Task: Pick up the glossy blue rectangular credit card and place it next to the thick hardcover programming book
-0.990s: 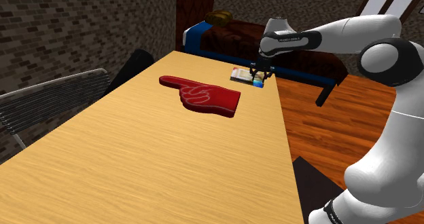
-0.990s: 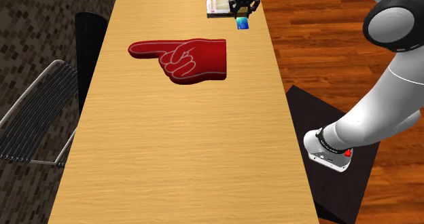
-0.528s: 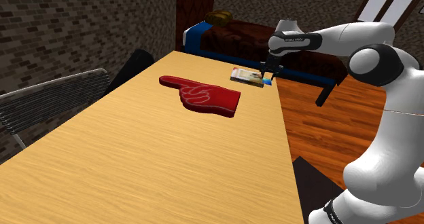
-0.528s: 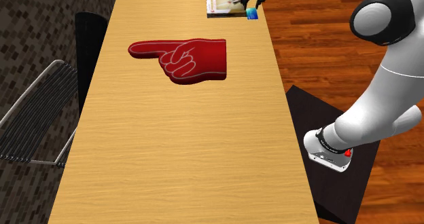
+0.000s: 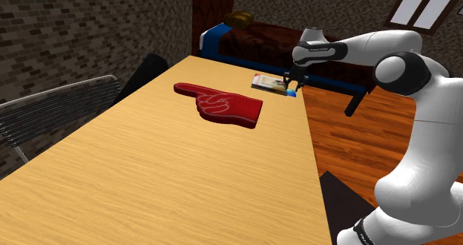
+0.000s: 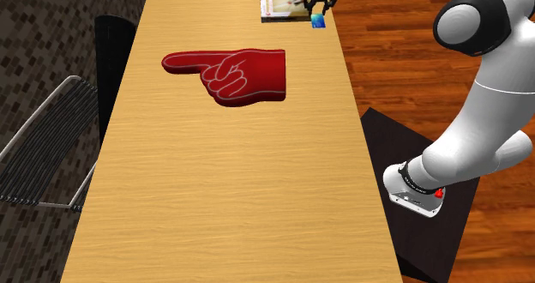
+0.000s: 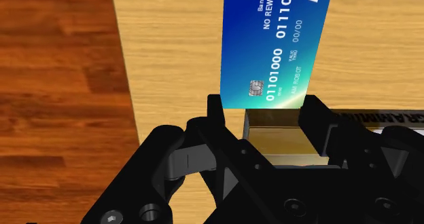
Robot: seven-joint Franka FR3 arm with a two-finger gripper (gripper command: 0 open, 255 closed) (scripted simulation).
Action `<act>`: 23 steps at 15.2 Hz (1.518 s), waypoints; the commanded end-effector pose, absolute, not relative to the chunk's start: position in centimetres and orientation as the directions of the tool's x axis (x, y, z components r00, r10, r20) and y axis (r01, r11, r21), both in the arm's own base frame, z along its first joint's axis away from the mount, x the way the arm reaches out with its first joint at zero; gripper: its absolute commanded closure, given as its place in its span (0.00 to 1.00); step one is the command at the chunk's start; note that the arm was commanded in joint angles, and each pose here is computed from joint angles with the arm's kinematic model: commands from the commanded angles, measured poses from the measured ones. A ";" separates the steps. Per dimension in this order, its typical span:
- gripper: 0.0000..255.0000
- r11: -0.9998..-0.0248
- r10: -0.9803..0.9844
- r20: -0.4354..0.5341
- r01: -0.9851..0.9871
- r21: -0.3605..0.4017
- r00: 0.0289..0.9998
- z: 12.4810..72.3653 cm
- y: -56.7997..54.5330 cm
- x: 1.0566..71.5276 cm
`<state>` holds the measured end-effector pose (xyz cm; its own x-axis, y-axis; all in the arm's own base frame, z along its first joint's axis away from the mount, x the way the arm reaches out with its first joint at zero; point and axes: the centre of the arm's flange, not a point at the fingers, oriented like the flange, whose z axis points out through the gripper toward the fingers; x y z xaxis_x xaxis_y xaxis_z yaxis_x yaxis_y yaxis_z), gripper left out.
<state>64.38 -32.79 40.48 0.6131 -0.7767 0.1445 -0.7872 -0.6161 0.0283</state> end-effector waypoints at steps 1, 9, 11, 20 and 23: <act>1.00 -0.616 -0.777 0.145 -0.787 0.028 0.613 39.4 -32.8 64.4; 1.00 -0.616 -0.777 0.145 -0.787 0.028 0.613 34.9 -32.8 64.4; 1.00 -0.616 -0.777 0.145 -0.787 0.028 0.613 34.9 -32.8 64.4; 0.00 -0.616 -0.777 0.145 -0.787 0.028 0.613 34.9 -32.8 64.4; 0.00 -0.616 -0.777 0.145 -0.787 0.028 0.613 34.9 -32.8 64.4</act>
<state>64.36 -32.79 34.90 0.6130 -0.7767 0.1448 -0.7872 -0.6161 0.0281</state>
